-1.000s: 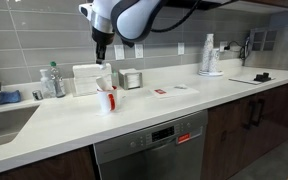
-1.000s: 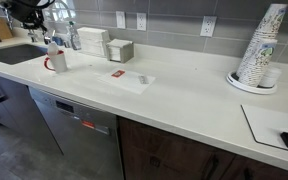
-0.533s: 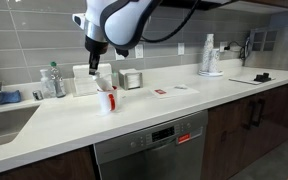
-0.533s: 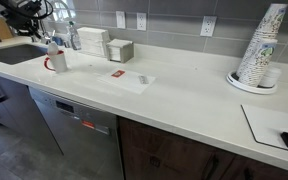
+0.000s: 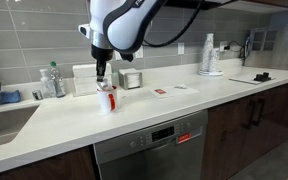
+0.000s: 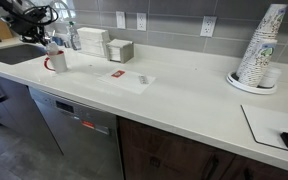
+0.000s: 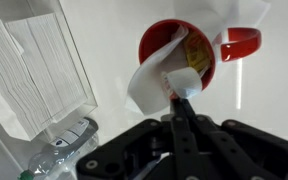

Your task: Pick up the coffee pod and put it in the white and red mug

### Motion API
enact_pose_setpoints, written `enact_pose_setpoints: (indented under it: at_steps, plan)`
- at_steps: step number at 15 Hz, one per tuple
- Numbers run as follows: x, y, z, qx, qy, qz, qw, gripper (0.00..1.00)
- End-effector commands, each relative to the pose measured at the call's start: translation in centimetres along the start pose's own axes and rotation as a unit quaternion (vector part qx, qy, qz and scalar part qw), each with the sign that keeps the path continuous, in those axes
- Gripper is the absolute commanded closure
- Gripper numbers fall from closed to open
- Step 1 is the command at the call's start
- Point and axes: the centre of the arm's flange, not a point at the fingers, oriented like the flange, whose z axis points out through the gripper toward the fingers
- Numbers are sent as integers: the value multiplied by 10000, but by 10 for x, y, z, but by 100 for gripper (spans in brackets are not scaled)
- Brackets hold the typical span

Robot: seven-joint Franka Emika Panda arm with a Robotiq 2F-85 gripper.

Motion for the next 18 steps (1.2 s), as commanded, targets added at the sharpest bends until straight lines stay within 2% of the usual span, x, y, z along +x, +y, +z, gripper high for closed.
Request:
enact_pose_setpoints:
  at_steps: [1,10,11,12,15,18]
  plan:
    - [-8,-1,10,28,-184,26,9998,100]
    - [-8,6,30,-95,-152,91,9998,100]
    - [-7,6,31,-94,-131,108,9998,73]
    - [-5,7,29,-114,-91,141,9998,73]
    - [-1,9,11,-184,-13,134,9997,53]
    - [-1,6,-25,55,-31,254,9997,29]
